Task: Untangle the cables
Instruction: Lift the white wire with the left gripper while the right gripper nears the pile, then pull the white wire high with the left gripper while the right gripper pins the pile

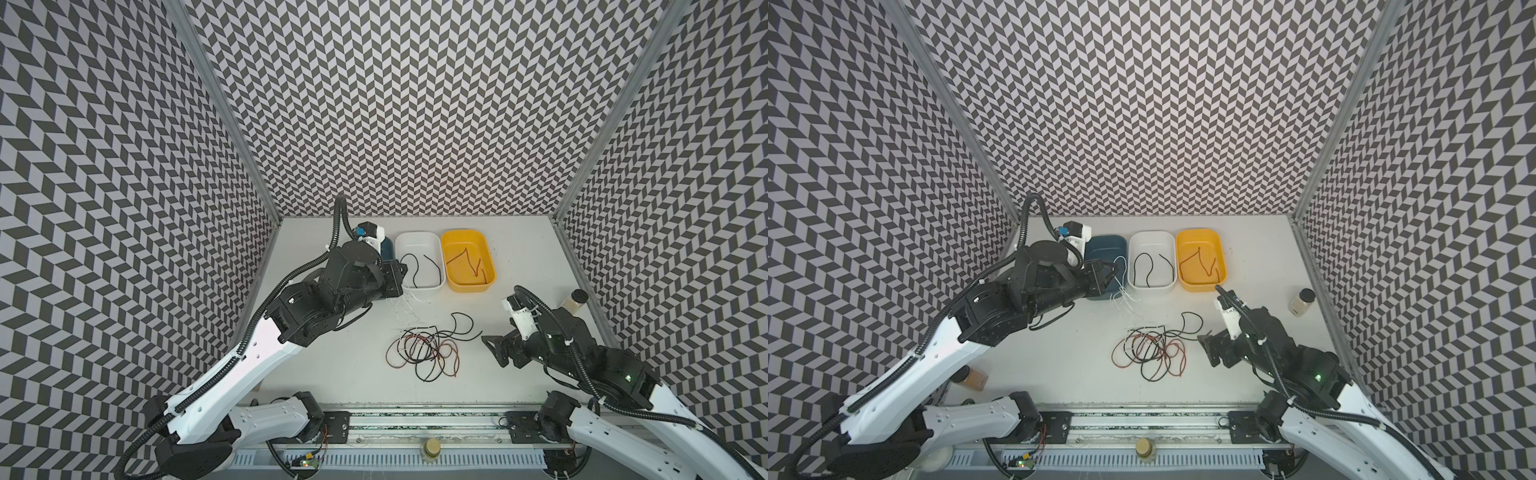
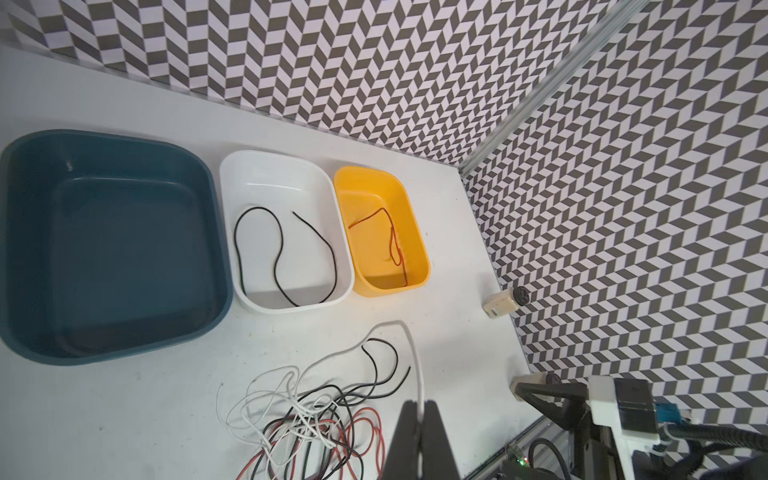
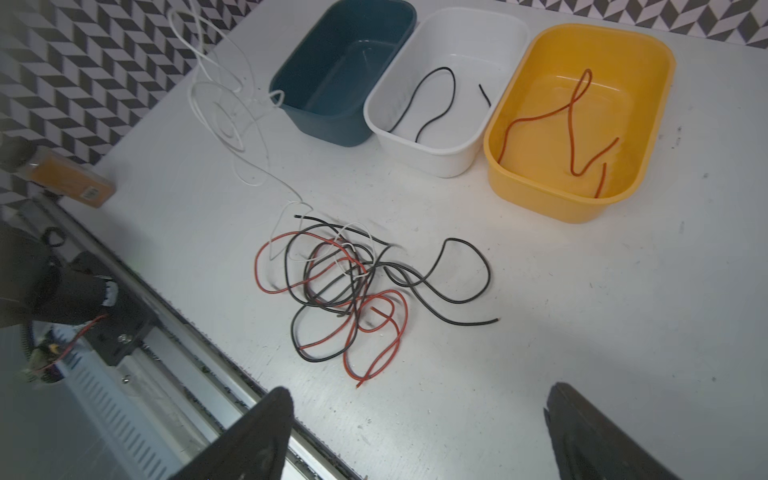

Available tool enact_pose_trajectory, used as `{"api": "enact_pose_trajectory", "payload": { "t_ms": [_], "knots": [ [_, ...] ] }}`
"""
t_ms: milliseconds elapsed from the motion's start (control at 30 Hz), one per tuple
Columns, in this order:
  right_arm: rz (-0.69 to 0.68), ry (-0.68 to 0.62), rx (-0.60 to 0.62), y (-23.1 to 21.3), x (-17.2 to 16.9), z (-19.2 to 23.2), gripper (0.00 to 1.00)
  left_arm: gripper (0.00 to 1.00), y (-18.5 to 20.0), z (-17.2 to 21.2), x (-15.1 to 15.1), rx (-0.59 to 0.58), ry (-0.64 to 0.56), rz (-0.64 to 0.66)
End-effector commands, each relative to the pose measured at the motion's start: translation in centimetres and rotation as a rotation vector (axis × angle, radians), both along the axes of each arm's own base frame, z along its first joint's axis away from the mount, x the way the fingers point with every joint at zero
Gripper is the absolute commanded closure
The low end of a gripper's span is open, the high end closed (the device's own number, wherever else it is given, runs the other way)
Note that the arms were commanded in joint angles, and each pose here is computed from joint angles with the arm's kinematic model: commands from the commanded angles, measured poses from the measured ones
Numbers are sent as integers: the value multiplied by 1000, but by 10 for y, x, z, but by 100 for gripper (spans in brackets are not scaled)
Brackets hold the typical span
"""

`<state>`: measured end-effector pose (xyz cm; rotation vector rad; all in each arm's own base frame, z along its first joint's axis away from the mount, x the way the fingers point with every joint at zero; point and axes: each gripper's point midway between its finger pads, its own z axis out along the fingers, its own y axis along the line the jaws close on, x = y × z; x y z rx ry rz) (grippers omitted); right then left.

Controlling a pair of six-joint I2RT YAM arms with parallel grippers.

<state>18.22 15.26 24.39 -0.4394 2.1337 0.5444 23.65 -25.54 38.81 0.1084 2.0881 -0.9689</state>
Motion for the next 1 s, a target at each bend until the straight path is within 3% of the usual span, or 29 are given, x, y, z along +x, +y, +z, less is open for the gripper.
{"api": "enact_pose_trajectory", "payload": {
  "t_ms": [0,100,233,967],
  "knots": [
    [137,-19,167,36,-6,27,5,100,-9,16,-5,-65,-27,-23],
    [209,5,271,62,-5,31,6,100,-14,18,-9,-85,-33,-40],
    [229,14,321,82,7,27,6,100,-23,19,-15,-116,-30,-64],
    [257,-1,448,124,33,-9,31,100,-43,41,-33,-229,-62,-124]
  ]
}}
